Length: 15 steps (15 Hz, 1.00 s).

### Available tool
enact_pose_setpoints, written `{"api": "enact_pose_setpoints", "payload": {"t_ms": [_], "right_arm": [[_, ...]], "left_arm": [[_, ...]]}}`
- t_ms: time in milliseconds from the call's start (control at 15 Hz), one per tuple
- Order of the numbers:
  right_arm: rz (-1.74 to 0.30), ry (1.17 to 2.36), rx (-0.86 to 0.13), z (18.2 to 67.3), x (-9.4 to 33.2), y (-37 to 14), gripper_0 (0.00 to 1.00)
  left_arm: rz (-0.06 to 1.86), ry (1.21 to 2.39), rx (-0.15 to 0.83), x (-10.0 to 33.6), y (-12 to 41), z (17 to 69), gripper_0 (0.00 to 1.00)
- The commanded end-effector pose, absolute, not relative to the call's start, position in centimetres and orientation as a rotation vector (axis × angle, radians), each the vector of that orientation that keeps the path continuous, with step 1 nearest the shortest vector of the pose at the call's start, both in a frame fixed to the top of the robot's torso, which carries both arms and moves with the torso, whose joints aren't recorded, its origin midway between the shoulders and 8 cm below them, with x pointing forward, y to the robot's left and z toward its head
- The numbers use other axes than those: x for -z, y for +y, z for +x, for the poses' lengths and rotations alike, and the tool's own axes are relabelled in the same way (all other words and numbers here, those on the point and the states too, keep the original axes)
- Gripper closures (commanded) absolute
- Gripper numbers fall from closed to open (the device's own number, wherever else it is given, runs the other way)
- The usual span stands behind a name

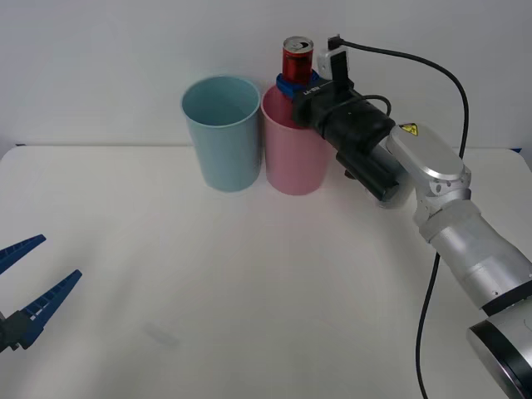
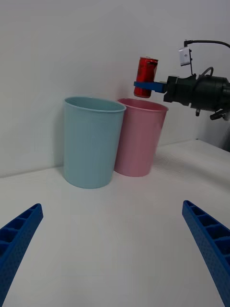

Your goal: Grasp the object on the table and drop it into the matching bin: aluminum can to the light blue bin, PET bottle to the pink bin.

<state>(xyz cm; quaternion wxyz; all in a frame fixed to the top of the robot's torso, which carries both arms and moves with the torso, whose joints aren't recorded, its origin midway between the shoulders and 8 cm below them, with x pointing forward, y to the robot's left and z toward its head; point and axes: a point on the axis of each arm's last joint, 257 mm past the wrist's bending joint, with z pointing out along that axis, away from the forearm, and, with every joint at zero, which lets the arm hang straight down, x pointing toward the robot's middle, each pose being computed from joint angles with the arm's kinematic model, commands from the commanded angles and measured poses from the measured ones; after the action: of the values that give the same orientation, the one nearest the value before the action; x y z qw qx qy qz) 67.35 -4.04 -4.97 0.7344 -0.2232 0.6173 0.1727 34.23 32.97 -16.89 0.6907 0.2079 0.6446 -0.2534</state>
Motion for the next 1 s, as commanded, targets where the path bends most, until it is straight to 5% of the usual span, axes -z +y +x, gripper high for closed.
{"api": "enact_pose_setpoints", "payload": {"t_ms": [67,1000], "right_arm": [[-0.494,1.353,-0.364,67.43,4.82,-4.05,1.0],[-0.481,1.36,-0.333,67.83,4.97,-4.77,1.0]], "left_arm": [[0.465,1.441,0.567,16.89,32.97,34.23,0.0],[0.465,1.441,0.567,16.89,32.97,34.23,0.0]]}}
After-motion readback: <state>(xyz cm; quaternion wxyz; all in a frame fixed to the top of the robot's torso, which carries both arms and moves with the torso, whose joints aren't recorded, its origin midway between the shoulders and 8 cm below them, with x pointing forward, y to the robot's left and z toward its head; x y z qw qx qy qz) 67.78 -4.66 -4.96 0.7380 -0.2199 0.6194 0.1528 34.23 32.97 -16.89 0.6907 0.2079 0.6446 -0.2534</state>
